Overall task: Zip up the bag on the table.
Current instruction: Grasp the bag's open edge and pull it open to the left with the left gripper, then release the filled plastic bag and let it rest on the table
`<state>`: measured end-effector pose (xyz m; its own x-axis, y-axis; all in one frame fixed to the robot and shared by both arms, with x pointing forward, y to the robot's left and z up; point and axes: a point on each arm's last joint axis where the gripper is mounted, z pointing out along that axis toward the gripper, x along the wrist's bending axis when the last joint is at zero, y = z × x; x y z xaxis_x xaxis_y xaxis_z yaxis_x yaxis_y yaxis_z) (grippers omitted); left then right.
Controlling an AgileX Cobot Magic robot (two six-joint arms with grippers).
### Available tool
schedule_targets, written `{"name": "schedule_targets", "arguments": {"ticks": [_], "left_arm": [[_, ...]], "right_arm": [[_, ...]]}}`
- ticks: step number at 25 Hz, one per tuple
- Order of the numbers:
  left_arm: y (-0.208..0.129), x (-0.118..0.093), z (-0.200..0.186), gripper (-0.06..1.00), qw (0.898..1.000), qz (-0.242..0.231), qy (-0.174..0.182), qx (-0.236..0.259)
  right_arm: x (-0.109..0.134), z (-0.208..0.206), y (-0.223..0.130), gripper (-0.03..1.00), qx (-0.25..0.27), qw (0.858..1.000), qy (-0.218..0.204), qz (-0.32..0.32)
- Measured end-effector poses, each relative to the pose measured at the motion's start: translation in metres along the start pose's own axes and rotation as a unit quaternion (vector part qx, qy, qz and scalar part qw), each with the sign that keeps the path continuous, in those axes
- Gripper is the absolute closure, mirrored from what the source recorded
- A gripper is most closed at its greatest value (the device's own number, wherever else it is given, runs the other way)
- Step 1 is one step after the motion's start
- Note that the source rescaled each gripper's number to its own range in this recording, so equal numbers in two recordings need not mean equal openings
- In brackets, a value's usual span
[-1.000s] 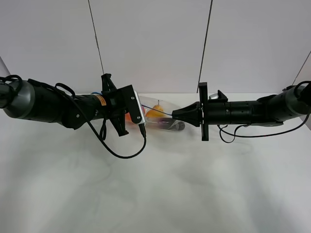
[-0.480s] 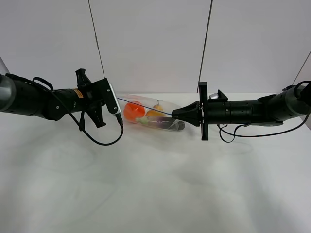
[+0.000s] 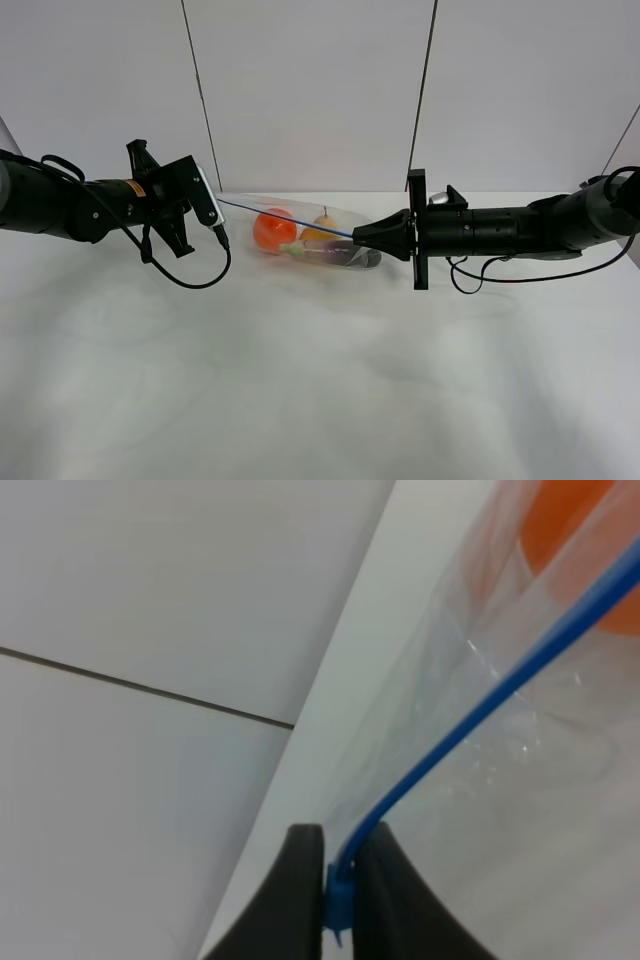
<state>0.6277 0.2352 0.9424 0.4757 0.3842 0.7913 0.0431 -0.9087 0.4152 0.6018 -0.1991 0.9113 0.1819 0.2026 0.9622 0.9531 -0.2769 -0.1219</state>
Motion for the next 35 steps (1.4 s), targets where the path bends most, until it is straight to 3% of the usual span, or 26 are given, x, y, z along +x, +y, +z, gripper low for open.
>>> {"name": "schedule_targets", "arguments": {"ticks": [5,7,10,12,14,18,20,23,26,29,33,35], "left_arm": [[0.0,0.0,0.0,0.94,1.0,-0.008,0.0,0.0],[0.0,0.0,0.0,0.88,1.0,-0.024,0.0,0.0],[-0.01,0.005,0.0,0.54,0.997,-0.07,0.009,0.015],[-0.016,0.008,-0.001,0.23,0.995,-0.092,0.014,0.022],[-0.025,0.012,-0.001,0.06,0.994,-0.104,0.02,0.031],[-0.06,0.028,-0.006,-0.04,0.987,-0.14,0.044,0.067],[-0.076,0.034,-0.009,-0.05,0.977,-0.186,0.058,0.083],[-0.085,0.034,-0.011,-0.06,0.95,-0.289,0.062,0.101],[-0.086,0.032,-0.01,-0.06,0.908,-0.397,0.039,0.13],[-0.083,0.033,-0.009,-0.06,0.863,-0.471,-0.022,0.183],[-0.069,0.049,-0.015,-0.06,0.815,-0.503,-0.12,0.261],[-0.061,0.06,-0.022,-0.06,0.783,-0.522,-0.159,0.299]], "right_arm": [[0.0,0.0,0.0,0.97,0.0,1.0,0.0,0.0],[0.0,0.0,0.0,0.97,0.001,1.0,-0.001,0.0],[-0.002,-0.002,-0.001,0.97,0.008,1.0,-0.009,-0.004],[-0.002,-0.002,-0.001,0.97,0.009,1.0,-0.01,-0.005],[-0.002,-0.002,-0.001,0.97,0.01,1.0,-0.01,-0.005],[-0.002,-0.002,-0.001,0.97,0.01,1.0,-0.01,-0.005],[-0.002,-0.002,-0.001,0.97,0.01,1.0,-0.01,-0.005],[-0.002,-0.002,-0.001,0.97,0.01,1.0,-0.01,-0.005],[-0.002,-0.002,-0.001,0.97,0.01,1.0,-0.01,-0.005],[-0.002,-0.002,-0.001,0.97,0.01,1.0,-0.01,-0.005],[-0.002,-0.002,-0.001,0.97,0.01,1.0,-0.01,-0.006],[-0.002,-0.002,-0.001,0.97,0.01,1.0,-0.01,-0.006]]}}
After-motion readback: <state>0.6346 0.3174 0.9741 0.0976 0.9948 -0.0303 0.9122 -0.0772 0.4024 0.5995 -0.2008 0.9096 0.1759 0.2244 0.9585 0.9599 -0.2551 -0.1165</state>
